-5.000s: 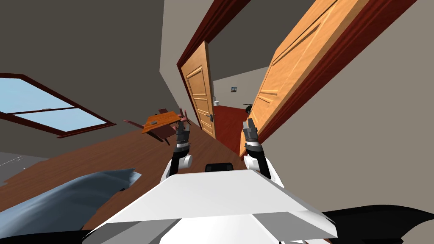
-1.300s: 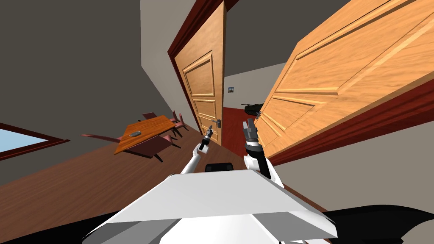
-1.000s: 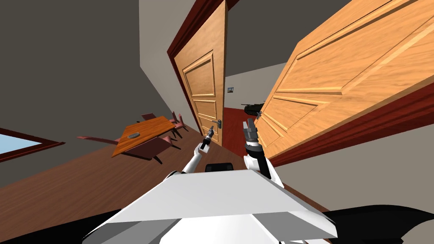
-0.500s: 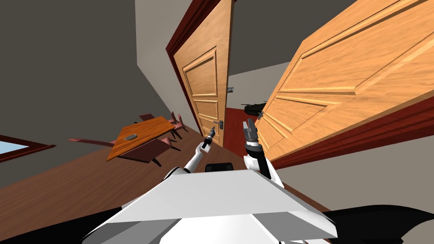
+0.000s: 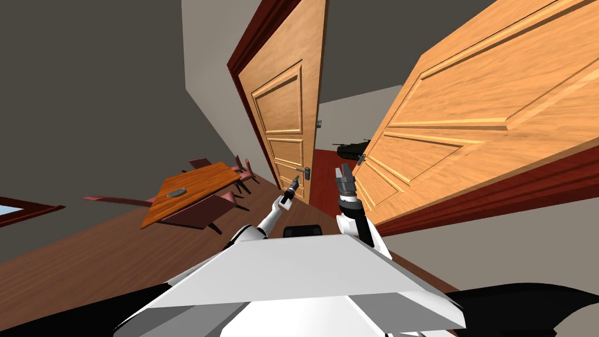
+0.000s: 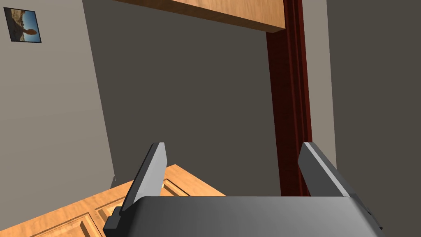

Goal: Push the door open

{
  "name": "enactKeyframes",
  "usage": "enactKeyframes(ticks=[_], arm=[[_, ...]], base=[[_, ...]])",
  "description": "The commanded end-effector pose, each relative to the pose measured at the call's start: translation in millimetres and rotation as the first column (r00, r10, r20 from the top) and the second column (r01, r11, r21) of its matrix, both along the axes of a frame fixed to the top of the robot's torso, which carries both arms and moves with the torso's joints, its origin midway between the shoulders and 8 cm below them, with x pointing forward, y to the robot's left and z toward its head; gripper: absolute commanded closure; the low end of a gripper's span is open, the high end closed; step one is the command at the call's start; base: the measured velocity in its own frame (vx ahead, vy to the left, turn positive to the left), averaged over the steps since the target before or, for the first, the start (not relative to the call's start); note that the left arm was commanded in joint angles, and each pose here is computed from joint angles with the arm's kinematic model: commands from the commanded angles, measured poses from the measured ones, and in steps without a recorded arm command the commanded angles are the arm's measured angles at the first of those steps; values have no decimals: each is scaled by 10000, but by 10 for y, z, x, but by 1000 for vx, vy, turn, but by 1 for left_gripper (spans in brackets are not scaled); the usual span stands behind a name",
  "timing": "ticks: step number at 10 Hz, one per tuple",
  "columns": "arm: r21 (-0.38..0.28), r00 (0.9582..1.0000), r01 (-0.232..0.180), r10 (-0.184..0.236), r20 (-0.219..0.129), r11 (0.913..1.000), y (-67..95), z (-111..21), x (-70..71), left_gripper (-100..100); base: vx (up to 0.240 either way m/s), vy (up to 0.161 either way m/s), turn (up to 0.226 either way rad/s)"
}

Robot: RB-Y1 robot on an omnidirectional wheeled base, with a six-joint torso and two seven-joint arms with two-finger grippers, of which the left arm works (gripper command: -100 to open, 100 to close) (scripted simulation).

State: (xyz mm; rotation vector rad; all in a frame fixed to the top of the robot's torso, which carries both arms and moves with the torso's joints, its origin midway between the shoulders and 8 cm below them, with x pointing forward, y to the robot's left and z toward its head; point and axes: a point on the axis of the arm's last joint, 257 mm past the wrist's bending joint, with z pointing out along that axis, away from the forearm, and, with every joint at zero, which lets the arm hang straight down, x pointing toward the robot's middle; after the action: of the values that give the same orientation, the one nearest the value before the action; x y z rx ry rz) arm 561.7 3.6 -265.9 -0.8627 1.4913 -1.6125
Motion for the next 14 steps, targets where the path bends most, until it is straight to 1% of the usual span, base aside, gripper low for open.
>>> enactKeyframes(ticks=[1,5,7,8,9,11,12,14], arm=[[57,9997,120,-119,-196,9999,-60,-61,17,-100],[176,9978,360,-350,-563,9992,-188,-177,30,-100],[268,9949,559,-534,-861,9981,-297,-266,31,-100],[237,9961,503,-484,-744,9985,-271,-234,28,-100],[436,9966,381,-348,-751,9983,-137,-271,67,-100],[540,9969,296,-256,-739,9981,-57,-289,89,-100],[571,9971,255,-213,-736,9980,-27,-295,97,-100],[550,9971,225,-184,-743,9982,-26,-298,98,-100]], base=[[61,97,-24],[64,68,-22],[72,89,-34],[36,52,-13],[68,-41,-30],[159,-76,-18],[173,-122,-20],[168,-91,-21]])
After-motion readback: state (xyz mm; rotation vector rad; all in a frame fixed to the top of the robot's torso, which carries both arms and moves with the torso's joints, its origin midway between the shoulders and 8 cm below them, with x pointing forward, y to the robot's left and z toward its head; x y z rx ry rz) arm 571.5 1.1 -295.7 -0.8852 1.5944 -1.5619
